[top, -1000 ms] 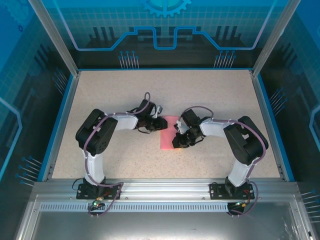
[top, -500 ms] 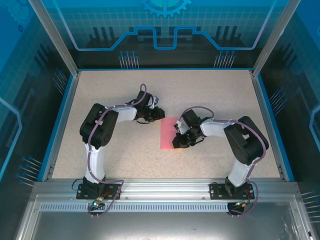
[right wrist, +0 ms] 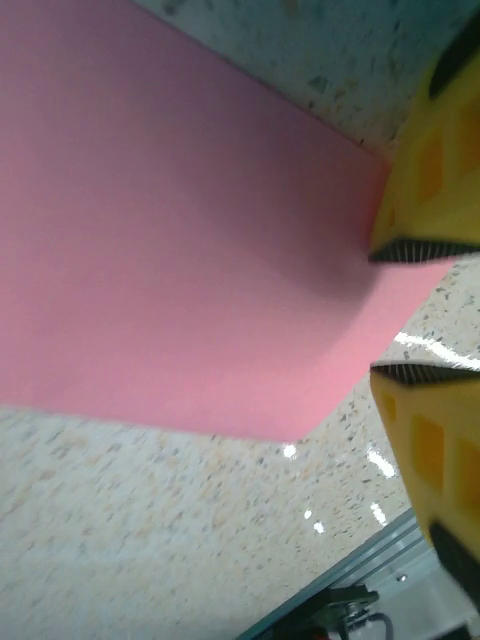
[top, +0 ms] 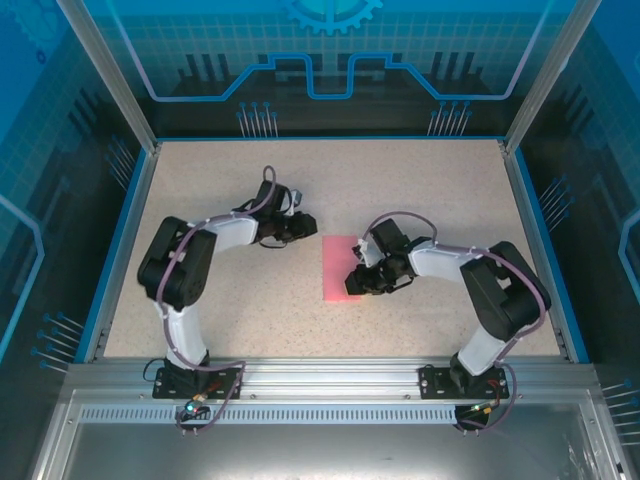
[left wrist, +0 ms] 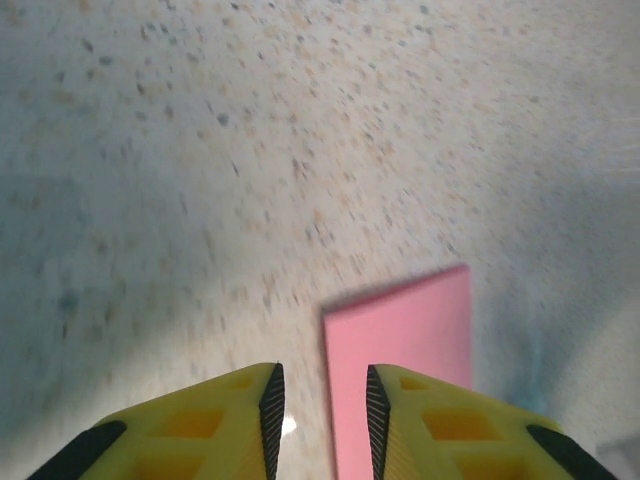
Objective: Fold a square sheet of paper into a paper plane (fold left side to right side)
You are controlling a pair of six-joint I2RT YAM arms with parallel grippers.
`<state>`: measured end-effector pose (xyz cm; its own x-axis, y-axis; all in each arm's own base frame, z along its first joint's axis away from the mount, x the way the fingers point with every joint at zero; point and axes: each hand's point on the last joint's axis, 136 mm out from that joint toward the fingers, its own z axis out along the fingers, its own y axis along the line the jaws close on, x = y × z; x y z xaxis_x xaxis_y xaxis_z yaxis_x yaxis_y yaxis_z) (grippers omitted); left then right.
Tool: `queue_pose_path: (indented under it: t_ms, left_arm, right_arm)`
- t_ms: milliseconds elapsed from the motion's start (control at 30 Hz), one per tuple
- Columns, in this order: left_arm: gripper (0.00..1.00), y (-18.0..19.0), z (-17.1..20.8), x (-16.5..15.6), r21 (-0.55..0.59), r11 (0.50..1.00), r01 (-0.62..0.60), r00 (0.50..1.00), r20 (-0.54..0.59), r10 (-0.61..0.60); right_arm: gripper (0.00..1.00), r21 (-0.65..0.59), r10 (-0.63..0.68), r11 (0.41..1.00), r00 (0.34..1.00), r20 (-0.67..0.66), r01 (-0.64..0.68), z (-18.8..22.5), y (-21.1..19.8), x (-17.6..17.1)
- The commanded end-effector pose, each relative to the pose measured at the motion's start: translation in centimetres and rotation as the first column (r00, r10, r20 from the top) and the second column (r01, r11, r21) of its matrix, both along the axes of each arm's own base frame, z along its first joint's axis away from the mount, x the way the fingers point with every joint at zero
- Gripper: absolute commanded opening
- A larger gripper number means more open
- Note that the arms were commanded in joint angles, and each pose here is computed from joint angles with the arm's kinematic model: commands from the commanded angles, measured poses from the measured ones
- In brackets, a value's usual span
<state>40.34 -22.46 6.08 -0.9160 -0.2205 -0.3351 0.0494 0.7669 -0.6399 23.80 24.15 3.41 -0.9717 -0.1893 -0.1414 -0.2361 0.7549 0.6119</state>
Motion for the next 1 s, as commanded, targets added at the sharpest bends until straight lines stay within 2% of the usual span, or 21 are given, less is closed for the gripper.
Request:
queue_pose_path:
  t_ms: [0, 133, 267, 400, 567, 967]
  left_arm:
    - [0.31, -0.7, 1.8, -3.2, -0.028, 0.999, 0.025, 1.0, 0.006, -0.025]
    - [0.31, -2.4, 1.3, -7.5, -0.053, 0.996, 0.069, 0.996, -0.052, -0.072]
    - [0.31, -4.0, 0.4, -9.7, -0.063, 0.992, 0.109, 0.989, -0.095, -0.115]
    - [0.31, -4.8, -0.4, -10.3, -0.053, 0.992, 0.111, 0.988, -0.103, -0.116]
    - [0.33, -4.7, 0.1, -10.7, -0.042, 0.993, 0.106, 0.992, -0.067, -0.109]
    - [0.37, -3.4, 2.1, -11.5, 0.024, 0.993, 0.114, 0.993, 0.041, -0.115]
  right_arm:
    - [0.45, -0.012, -0.063, 0.998, 0.991, 0.118, 0.065, 2.4, -1.6, 2.0]
    - [0.57, 0.002, -0.136, 0.991, 0.981, 0.139, 0.137, 3.1, -3.3, 3.1]
    - [0.62, 0.069, -0.17, 0.984, 0.982, 0.078, 0.165, 2.8, -3.3, 3.2]
    - [0.62, 0.144, -0.182, 0.973, 0.983, -0.006, 0.18, 2.2, -2.2, 3.1]
    - [0.59, 0.159, -0.184, 0.967, 0.979, -0.09, 0.197, 1.0, -1.4, 3.1]
    - [0.56, 0.156, -0.189, 0.965, 0.973, -0.132, 0.209, 0.1, -0.3, 4.2]
